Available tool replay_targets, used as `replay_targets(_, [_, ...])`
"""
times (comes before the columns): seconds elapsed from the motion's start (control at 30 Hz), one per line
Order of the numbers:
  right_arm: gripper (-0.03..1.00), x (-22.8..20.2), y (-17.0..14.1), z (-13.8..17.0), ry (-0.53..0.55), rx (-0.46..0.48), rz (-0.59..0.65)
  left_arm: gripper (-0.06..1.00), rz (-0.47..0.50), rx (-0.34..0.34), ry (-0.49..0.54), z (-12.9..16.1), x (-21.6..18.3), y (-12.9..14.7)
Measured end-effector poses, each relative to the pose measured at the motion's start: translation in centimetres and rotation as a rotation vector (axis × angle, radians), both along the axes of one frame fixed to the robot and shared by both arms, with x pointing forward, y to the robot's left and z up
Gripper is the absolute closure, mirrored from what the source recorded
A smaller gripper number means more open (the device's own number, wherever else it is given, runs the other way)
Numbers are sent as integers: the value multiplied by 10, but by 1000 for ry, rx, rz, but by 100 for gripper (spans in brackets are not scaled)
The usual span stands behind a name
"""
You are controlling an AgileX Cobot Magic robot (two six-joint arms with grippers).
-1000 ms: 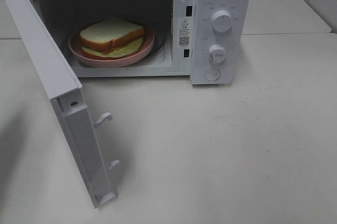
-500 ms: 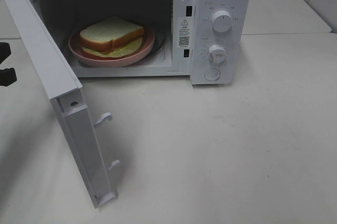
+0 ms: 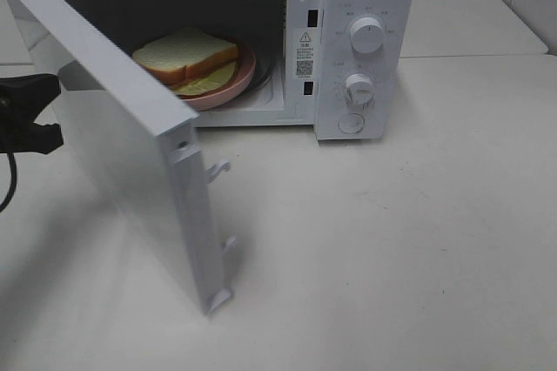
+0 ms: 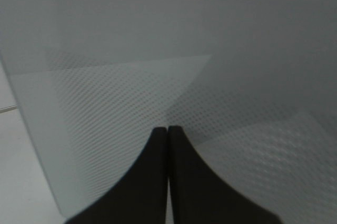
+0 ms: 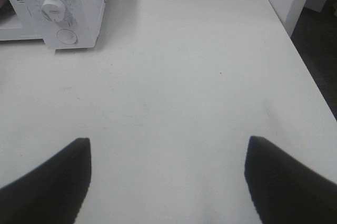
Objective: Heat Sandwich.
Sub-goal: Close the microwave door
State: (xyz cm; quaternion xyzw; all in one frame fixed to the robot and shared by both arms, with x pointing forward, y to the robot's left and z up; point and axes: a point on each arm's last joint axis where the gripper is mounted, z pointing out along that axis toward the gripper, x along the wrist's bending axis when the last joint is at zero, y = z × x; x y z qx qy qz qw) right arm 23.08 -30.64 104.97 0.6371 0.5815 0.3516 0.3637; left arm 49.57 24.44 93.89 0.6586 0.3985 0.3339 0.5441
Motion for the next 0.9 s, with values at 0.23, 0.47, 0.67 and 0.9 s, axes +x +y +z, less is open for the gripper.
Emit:
replay_targets(0.23, [21,0,0,0,0,1,0,94,-43,-13,13,-5,2,-25])
replay_targets(0.47, [21,0,0,0,0,2,0,94,-16,-37,0,-3,10,-46])
replay_targets(0.67, [21,0,0,0,0,2,0,94,7,-53,-7,-3,19,-73])
replay_targets(0.9, [21,0,0,0,0,2,0,94,19,-83,-8,-6,31,-100])
